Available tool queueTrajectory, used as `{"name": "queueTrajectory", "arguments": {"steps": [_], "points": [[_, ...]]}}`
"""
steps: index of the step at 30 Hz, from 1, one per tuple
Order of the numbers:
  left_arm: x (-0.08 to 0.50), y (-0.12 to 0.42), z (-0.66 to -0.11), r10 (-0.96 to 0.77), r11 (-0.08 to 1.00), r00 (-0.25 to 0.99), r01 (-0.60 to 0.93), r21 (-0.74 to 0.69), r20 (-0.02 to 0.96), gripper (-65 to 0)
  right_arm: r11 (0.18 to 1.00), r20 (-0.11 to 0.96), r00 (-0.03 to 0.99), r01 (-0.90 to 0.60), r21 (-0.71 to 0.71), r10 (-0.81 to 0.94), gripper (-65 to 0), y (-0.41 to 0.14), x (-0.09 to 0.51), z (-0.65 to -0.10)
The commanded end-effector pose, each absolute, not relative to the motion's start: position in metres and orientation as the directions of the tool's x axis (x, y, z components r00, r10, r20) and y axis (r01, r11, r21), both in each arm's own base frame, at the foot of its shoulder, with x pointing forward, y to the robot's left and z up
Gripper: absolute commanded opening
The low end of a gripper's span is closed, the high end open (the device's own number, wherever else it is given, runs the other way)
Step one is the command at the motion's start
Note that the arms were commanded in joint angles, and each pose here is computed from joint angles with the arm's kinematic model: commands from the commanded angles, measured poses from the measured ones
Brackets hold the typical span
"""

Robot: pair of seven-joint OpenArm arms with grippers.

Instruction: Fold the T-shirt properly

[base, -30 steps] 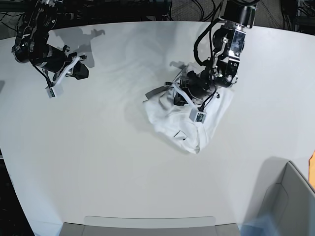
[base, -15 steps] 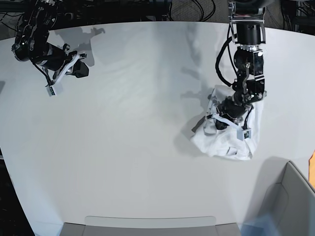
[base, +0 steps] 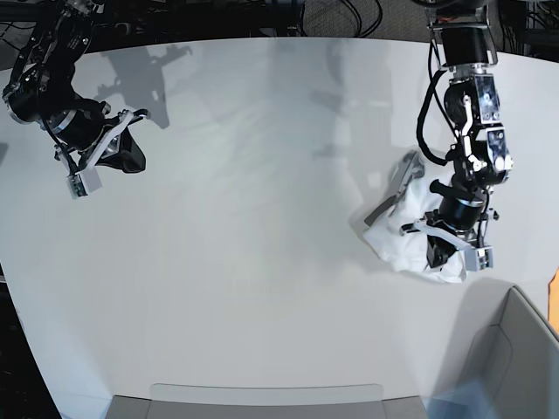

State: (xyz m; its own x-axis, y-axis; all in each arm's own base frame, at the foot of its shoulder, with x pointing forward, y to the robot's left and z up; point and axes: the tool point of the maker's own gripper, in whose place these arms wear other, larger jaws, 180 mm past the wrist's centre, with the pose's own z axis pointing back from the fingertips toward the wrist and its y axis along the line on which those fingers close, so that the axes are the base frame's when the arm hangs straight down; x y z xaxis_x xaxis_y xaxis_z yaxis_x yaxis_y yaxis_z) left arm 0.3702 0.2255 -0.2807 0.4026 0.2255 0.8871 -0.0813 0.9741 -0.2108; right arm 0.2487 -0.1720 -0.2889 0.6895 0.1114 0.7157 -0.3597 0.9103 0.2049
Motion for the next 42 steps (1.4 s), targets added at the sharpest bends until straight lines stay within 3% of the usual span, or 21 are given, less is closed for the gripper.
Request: {"name": "queueTrajectory", "arguments": {"steps": [1, 5, 14, 26, 35, 42], "points": [[0.363, 0.235, -0.264, 0.204, 0.979, 0.363, -0.094, -0.182, 0.909, -65.0, 0.907, 0.742, 0.657, -0.381, 0.180, 0.129, -64.7, -0.174, 0.252, -0.278], [0.321, 0.235, -0.249, 0.197, 0.979, 0.325, -0.116, -0.168, 0.925, -65.0, 0.911, 0.706, 0.692, -0.374, 0.172, 0.150, -64.7, -0.183, 0.235, -0.290], [0.217, 0.254, -0.306, 0.199, 0.968, 0.423, -0.224, -0.111, 0.884, -65.0, 0.900, 0.658, 0.751, -0.325, 0.291, 0.058, -64.7, -0.178, 0.173, -0.316], [0.094, 0.256, -0.337, 0.197, 0.956, 0.547, -0.292, -0.035, 0.814, -65.0, 0.893, 0.494, 0.868, -0.183, 0.411, -0.050, -64.7, -0.173, 0.071, -0.342], [0.006, 0.239, -0.401, 0.284, 0.942, 0.736, -0.333, -0.036, 0.614, -65.0, 0.891, 0.362, 0.930, -0.217, 0.399, 0.064, -64.7, -0.122, -0.014, -0.382], [-0.064, 0.231, -0.471, 0.332, 0.923, 0.782, -0.384, -0.011, 0.527, -65.0, 0.897, 0.278, 0.957, -0.189, 0.399, 0.079, -64.7, -0.109, -0.046, -0.440]]}}
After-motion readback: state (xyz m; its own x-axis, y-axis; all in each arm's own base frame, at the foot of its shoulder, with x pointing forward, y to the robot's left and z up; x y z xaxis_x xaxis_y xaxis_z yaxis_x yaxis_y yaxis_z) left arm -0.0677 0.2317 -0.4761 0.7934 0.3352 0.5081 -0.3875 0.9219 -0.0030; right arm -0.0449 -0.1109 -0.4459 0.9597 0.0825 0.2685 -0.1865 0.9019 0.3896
